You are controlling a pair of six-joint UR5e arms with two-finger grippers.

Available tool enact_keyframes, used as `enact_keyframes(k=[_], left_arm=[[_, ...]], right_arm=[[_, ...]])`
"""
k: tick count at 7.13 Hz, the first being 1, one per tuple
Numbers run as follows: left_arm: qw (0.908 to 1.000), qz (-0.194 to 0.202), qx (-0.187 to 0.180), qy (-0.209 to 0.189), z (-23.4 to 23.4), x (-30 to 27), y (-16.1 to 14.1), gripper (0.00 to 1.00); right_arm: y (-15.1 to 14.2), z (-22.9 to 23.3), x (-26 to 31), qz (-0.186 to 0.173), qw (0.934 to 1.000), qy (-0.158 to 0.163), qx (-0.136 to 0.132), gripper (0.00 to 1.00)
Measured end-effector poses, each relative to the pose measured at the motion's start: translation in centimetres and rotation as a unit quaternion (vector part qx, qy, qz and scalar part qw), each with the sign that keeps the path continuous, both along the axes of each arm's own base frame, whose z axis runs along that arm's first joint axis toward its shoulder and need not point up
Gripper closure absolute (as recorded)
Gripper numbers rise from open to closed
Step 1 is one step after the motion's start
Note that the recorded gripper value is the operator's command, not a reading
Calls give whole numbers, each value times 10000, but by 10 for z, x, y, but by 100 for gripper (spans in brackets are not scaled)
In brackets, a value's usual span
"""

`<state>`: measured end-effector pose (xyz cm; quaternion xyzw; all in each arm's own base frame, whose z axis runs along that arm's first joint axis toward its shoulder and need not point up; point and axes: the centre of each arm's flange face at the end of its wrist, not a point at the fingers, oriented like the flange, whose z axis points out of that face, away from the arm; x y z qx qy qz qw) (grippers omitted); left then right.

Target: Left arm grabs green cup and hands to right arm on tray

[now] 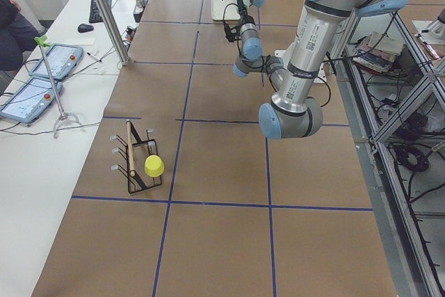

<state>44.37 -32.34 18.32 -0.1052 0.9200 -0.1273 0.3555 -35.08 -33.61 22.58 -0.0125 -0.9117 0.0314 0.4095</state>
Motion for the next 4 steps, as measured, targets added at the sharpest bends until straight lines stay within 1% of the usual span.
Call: enact_keyframes(k=[1,3,4], left_arm=[[10000,-87,-3,-6,0,-5,-8,0],[9993,-377,-28,-64,4,-23,-33,0],[9983,-554,-58,-152,11,-31,-50,0]], right_arm=[[1,1,2,0,10000,-3,7,100],[4,10,18,44,10000,50,-2,100],[-3,19,34,153,9997,186,-30,100]])
